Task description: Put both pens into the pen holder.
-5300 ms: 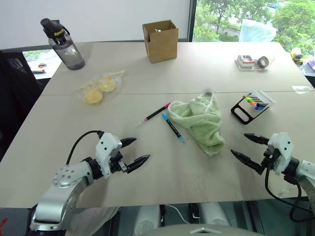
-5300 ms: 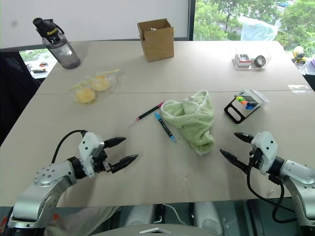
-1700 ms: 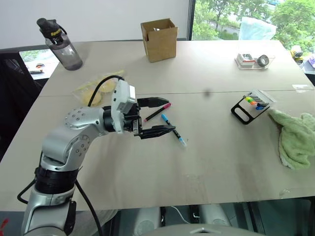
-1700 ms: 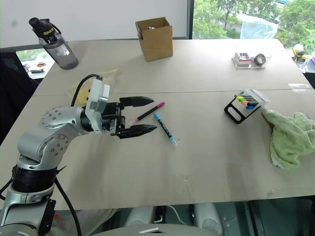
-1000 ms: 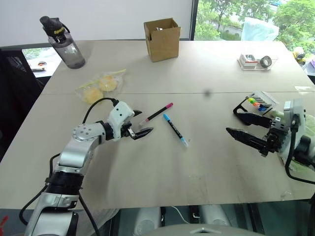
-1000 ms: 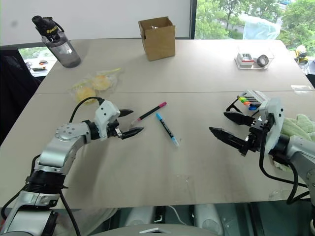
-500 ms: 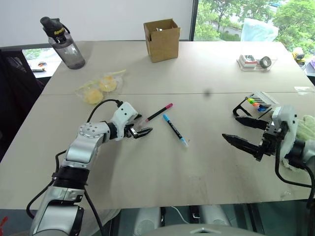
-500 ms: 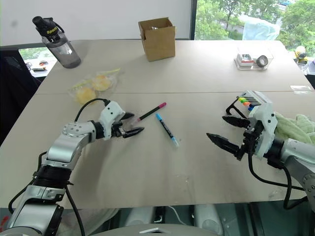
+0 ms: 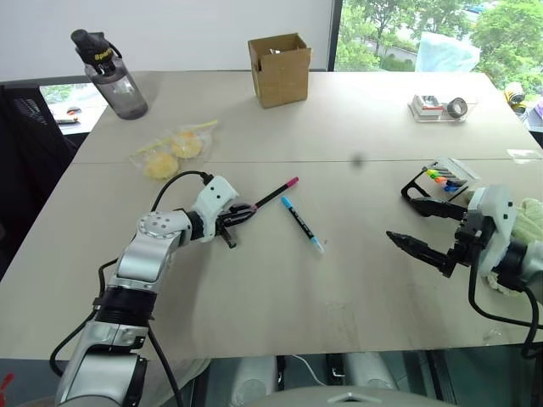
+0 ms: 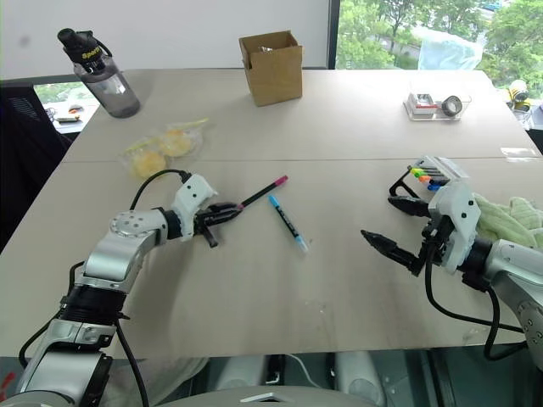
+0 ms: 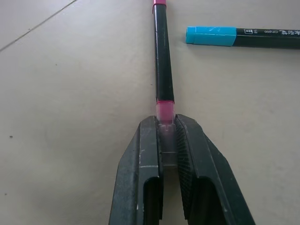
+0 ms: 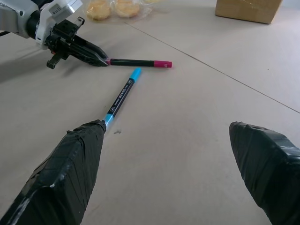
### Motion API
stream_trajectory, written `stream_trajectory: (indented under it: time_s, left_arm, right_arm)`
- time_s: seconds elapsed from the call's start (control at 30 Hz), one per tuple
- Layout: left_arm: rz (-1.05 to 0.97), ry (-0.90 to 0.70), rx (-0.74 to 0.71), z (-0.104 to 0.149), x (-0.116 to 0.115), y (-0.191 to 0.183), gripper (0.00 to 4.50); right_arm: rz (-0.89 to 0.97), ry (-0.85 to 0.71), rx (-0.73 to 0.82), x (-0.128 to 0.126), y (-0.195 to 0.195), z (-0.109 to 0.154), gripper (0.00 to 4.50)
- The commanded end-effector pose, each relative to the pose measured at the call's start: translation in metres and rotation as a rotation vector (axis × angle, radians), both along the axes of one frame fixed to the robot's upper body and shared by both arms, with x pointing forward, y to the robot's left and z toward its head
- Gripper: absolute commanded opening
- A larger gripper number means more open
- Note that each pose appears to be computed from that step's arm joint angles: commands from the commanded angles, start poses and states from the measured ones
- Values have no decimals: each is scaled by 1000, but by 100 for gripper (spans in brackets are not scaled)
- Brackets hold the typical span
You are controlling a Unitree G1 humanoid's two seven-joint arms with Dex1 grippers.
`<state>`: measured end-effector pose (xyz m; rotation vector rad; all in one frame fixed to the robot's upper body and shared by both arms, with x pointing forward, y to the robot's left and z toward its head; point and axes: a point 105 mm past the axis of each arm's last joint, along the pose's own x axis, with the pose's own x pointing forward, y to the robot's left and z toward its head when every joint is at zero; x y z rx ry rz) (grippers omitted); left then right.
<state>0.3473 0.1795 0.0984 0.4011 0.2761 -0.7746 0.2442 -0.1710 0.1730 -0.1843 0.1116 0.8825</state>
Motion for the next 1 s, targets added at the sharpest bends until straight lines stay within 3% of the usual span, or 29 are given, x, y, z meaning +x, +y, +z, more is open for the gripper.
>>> stream_trajectory:
  time_s: [0.03, 0.17, 0.27, 0.43, 0.57, 0.67, 0.8, 1.0]
  left_arm:
    - [39, -91, -69, 16, 5, 2, 3]
    - [3, -159, -317, 52, -1, -12, 3]
    - [-40, -131, -441, 62, -8, -22, 3]
    - [-203, -16, -626, 72, -30, -50, 3]
    - [-391, 139, -792, 84, -58, -72, 3]
    - [-457, 221, -796, 84, -69, -78, 3]
    - [-511, 294, -677, 72, -80, -79, 3]
    - [-539, 285, -633, 74, -81, -75, 3]
  right_arm:
    - [28, 5, 14, 2, 6, 4, 450]
    - [4, 38, 119, 13, 11, 12, 450]
    - [-3, 119, 238, 20, 16, 20, 450]
    - [69, 161, 381, 30, 28, 42, 450]
    - [254, 227, 506, 28, 53, 60, 450]
    - [372, 278, 454, 22, 73, 60, 450]
    - [410, 302, 342, 26, 85, 49, 450]
    - [469, 316, 316, 31, 95, 48, 450]
